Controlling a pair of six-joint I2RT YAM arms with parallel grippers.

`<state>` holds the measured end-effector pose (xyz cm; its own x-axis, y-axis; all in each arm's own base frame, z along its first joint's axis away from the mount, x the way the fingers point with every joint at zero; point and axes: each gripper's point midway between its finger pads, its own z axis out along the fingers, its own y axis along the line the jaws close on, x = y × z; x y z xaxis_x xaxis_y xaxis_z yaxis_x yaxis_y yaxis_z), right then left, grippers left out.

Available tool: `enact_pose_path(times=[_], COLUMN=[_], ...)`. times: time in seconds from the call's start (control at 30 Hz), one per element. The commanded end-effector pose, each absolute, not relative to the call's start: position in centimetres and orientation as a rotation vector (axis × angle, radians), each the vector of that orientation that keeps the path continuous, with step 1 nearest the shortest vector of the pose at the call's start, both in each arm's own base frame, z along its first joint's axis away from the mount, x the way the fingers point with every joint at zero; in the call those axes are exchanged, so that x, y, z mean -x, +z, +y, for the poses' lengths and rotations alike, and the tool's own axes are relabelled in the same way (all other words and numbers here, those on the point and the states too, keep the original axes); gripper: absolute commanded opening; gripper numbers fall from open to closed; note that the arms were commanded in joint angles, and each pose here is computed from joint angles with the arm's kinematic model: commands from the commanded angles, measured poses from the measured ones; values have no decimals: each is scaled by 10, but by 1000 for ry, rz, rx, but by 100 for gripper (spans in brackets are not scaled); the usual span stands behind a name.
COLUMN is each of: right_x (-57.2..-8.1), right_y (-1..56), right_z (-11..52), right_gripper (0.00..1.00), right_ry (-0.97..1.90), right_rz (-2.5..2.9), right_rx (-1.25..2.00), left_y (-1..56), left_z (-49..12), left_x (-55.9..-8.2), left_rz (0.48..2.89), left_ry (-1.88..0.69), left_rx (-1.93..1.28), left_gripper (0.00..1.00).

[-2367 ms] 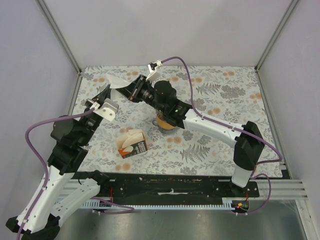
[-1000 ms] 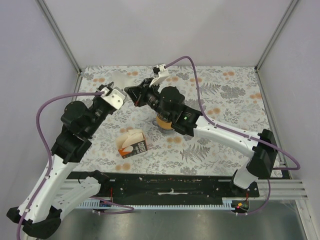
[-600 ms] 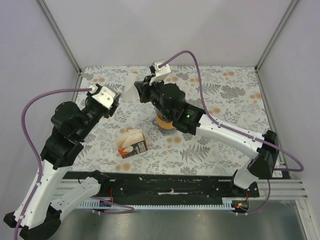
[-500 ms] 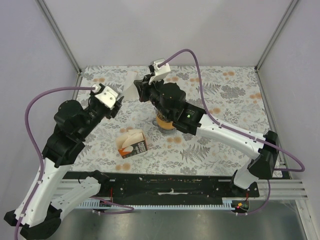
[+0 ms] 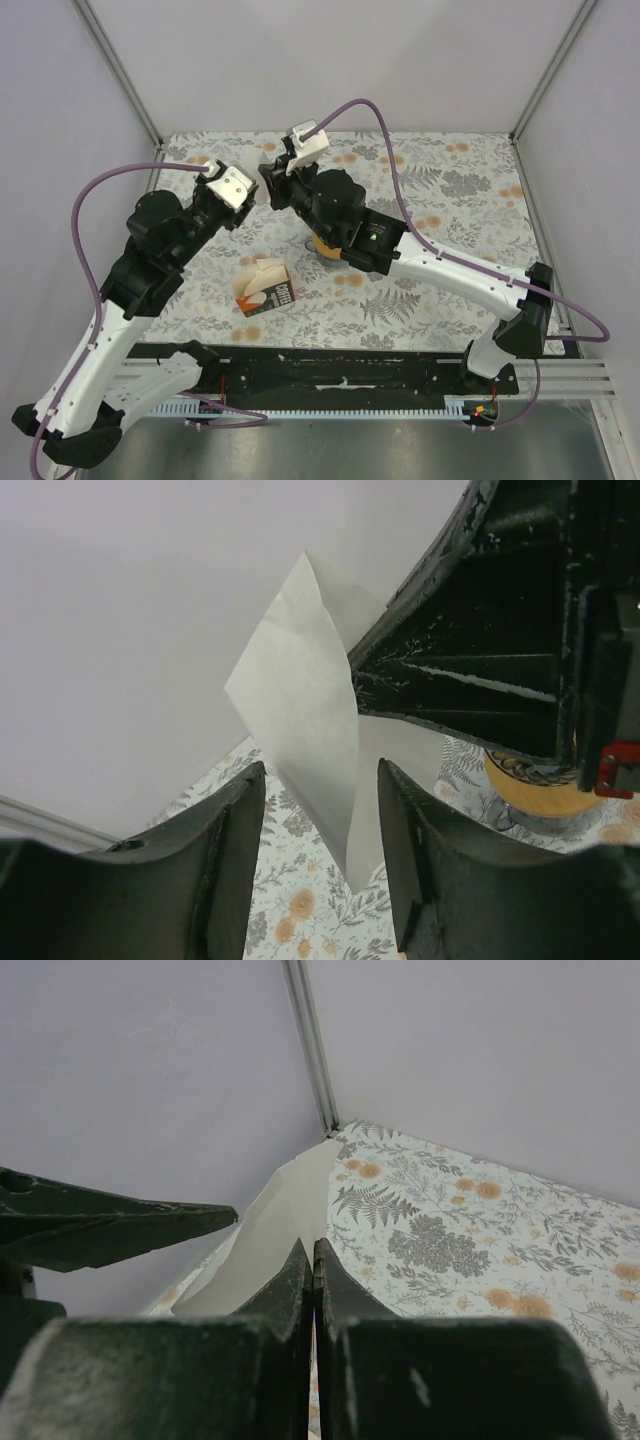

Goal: Place the coffee filter in the dripper
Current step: Adjust the coffee filter.

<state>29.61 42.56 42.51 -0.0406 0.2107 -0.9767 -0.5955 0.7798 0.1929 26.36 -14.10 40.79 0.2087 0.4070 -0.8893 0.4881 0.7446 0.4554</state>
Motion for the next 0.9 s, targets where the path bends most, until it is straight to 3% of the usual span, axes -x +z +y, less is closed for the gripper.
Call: enact_pose_path(times=[0.0, 0.07, 0.2, 0.43, 0.6, 0.63, 0.73, 0.87], right_x=[-290, -287, -289, -314, -302, -298, -294, -293], right_y=[448, 450, 446, 439, 446, 448, 450, 448], right_z=[429, 431, 422, 383, 399, 405, 414, 423], right_gripper=[0, 0, 0, 0, 0, 5, 32, 41], right_ry=[701, 716, 675, 592, 695, 726, 789, 856], right_rz=[1426, 1421, 1428, 1432, 1386, 1371, 1354, 1350], right_rx=[336, 351, 345, 226, 287, 307, 316, 291], left_y=[425, 424, 436, 442, 441, 439, 436, 445], left_z=[-139, -135, -121, -112, -125, -128, -131, -131], left_x=[-272, -277, -280, -275, -269, -268, -267, -265], left_rz=[1321, 1333, 1324, 1326, 1305, 1309, 1338, 1367], left_ry=[9, 34, 98, 102, 28, 9, -40, -129], left_rx=[-777, -753, -674, -622, -674, -682, -655, -549], left_gripper=[50, 37, 2, 2, 2, 2, 2, 2])
